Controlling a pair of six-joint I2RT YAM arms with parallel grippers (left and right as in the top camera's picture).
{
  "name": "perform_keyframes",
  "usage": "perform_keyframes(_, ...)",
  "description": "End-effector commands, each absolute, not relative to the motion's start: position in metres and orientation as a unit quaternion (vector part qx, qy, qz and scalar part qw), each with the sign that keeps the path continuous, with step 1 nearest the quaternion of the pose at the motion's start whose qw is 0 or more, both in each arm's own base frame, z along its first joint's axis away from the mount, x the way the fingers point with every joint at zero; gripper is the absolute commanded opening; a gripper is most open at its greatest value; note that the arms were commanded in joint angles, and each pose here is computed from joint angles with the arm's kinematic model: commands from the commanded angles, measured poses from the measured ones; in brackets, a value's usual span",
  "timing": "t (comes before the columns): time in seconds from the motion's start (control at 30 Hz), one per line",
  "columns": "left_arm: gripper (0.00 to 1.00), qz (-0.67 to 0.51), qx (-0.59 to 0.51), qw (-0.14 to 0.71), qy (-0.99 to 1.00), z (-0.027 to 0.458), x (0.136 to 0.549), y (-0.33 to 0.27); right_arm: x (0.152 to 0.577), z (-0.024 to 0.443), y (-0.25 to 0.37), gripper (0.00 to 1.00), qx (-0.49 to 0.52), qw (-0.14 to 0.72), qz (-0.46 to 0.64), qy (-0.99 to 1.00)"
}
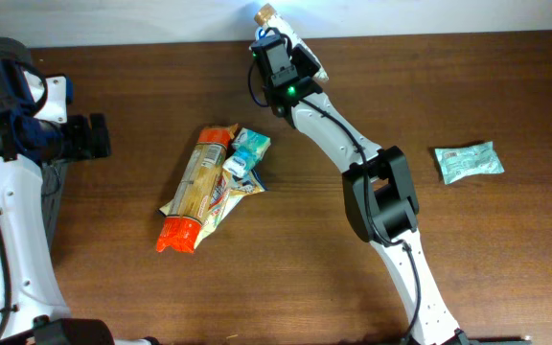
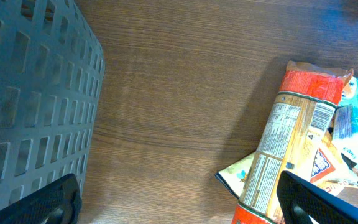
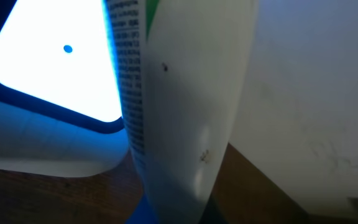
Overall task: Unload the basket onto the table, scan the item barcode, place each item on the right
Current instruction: 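Hold the white tube against the scanner window, then carry the tube right and set it beside the mint packet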
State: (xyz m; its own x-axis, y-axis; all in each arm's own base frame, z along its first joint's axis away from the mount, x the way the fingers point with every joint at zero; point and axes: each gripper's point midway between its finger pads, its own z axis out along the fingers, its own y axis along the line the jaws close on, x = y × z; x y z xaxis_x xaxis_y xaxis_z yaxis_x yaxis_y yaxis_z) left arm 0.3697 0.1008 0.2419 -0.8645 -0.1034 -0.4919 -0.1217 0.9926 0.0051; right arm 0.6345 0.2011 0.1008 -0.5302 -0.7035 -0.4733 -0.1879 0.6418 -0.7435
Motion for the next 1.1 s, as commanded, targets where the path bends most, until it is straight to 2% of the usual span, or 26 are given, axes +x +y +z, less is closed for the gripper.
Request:
perform_keyframes(0.0, 0.99, 0.021, -0.054, 0.259, 0.964, 0.246, 0.37, 0.103, 0.637, 0.126, 0.201, 0.04, -0.243, 0.421, -0.343, 0.804)
perform_keyframes(0.4, 0.99, 0.021, -0.054, 0.259, 0.964, 0.246, 0.37, 0.103, 0.629, 0.14, 0.198, 0.04, -0.233, 0.417, -0.359, 0.802)
perform_keyframes(0.5, 0.99, 0.021, -0.054, 0.259, 0.964, 0.246, 0.37, 0.103, 0.621, 0.161, 0.199, 0.04, -0.21, 0.427, -0.324, 0.817)
perform_keyframes(0.67, 0.99, 0.021, -0.054, 0.259, 0.964, 0.246, 0.37, 0.103, 0.568, 0.219, 0.211, 0.04, -0.172, 0.419, -0.16, 0.877)
perform_keyframes(0.77, 0.99, 0.021, -0.054, 0.259, 0.964, 0.246, 0.37, 0.103, 0.521, 0.241, 0.204, 0.04, -0.134, 0.372, -0.078, 0.915)
perform_keyframes(0.83, 0.99, 0.021, -0.054, 0.259, 0.964, 0.246, 0.37, 0.103, 0.485, 0.237, 0.167, 0.03, -0.097, 0.302, -0.096, 0.943)
perform_keyframes(0.97, 0.99, 0.021, -0.054, 0.259, 0.964, 0.246, 0.37, 0.103, 0.432, 0.185, 0.078, 0.04, -0.002, 0.119, -0.161, 0.98)
perform_keyframes(1.07, 0.99, 0.021, -0.054, 0.259, 0.964, 0.246, 0.37, 0.103, 0.408, 0.139, 0.02, 0.04, 0.052, 0.024, -0.192, 0.98)
